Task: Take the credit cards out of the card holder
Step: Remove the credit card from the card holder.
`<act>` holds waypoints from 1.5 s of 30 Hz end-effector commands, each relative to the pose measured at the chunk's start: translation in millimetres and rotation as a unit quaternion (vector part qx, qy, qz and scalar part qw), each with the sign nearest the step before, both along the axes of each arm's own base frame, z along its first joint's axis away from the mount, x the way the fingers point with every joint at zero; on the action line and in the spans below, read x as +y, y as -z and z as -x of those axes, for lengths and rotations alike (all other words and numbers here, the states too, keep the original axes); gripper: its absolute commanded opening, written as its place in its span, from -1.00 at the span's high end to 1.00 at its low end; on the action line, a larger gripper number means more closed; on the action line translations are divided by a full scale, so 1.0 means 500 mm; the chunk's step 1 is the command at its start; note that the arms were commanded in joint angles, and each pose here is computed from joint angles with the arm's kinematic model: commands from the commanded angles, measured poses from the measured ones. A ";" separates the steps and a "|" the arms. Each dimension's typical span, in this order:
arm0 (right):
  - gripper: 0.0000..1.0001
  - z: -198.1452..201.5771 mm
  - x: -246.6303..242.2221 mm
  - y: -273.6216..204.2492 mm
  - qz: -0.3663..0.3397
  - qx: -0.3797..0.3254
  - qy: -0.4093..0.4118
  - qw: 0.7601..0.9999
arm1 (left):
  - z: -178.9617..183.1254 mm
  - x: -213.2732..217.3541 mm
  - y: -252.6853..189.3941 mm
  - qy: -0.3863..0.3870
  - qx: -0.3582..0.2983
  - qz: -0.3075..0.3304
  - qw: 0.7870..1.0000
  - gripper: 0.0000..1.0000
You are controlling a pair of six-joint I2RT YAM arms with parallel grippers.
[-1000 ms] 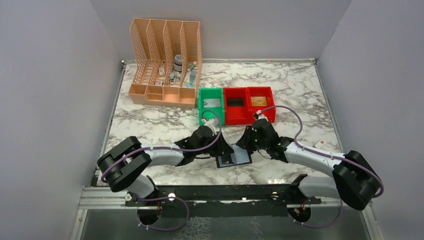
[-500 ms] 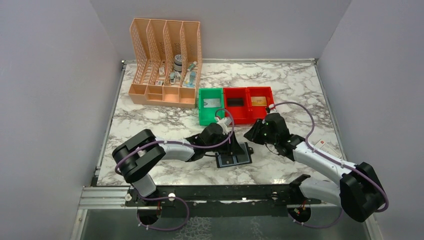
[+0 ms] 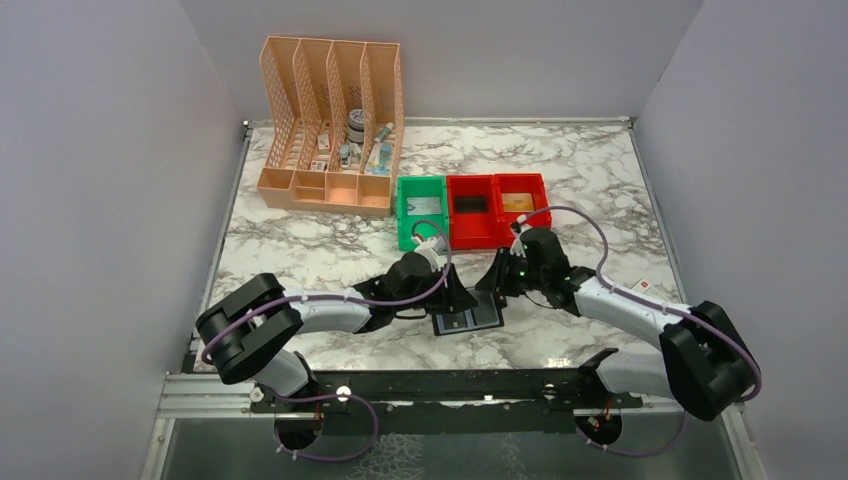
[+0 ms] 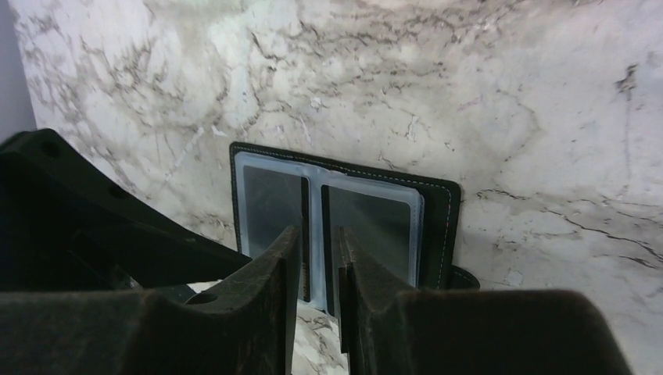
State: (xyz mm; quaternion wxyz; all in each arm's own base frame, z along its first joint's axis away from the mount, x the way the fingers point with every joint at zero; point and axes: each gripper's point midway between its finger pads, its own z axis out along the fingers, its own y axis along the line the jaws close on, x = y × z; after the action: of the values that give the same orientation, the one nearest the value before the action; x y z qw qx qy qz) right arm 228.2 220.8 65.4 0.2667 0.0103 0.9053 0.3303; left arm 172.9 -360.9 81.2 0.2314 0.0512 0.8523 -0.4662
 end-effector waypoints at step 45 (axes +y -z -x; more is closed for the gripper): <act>0.61 0.049 -0.072 0.119 0.109 0.073 0.009 0.991 | -0.002 -0.031 0.090 0.012 0.048 -0.053 0.997 0.17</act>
State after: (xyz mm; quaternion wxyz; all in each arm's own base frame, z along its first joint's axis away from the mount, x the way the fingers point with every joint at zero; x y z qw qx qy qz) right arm 214.9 201.0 25.1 0.2198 -0.0033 0.9400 0.2610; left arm 176.1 -371.3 36.4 0.1909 0.0530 0.8856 -0.4200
